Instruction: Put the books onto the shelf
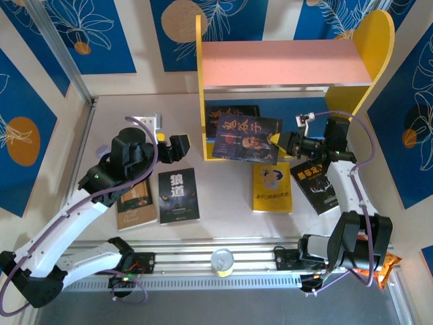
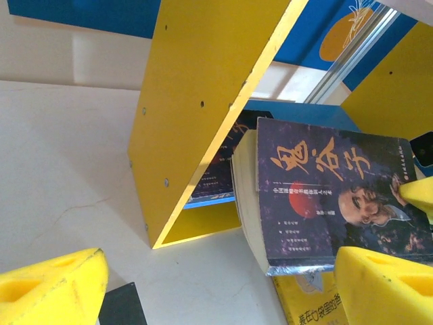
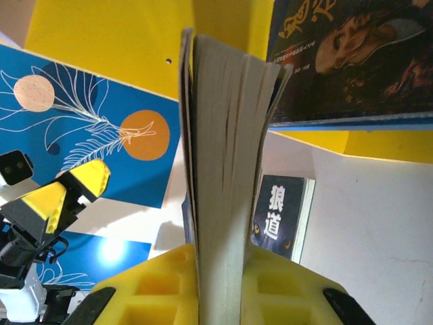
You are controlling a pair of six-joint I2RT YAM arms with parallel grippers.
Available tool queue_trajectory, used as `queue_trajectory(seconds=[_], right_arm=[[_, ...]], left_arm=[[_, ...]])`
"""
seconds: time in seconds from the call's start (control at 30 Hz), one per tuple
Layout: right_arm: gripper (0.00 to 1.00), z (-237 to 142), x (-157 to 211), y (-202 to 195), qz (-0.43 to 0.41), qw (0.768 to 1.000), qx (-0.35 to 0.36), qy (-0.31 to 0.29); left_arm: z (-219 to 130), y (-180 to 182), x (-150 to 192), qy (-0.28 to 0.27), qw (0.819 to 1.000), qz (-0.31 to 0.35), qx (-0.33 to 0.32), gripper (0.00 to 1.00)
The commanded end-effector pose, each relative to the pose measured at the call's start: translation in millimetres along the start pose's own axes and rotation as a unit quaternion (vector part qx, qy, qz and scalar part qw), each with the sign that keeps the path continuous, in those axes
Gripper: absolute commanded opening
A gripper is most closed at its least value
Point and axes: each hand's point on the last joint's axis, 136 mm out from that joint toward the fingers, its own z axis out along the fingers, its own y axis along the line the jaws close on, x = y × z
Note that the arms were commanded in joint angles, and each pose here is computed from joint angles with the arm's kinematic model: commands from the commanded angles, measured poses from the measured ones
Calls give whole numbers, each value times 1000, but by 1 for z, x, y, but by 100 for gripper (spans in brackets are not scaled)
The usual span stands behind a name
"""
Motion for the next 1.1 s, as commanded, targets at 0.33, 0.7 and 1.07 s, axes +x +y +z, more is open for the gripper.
queue_trajectory(seconds=[0.33, 0.7, 1.07], right_arm=[[1, 15, -45, -6, -41, 998, -41, 16], [1, 33, -62, -20, -41, 998, -40, 32], [1, 50, -79, -25, -48, 997, -41, 45]], left_arm=[[-9, -7, -15, -16, 1000, 3, 16, 86], [-7, -18, -21, -21, 999, 7, 40, 88], [-13, -17, -21, -25, 999, 5, 40, 87]])
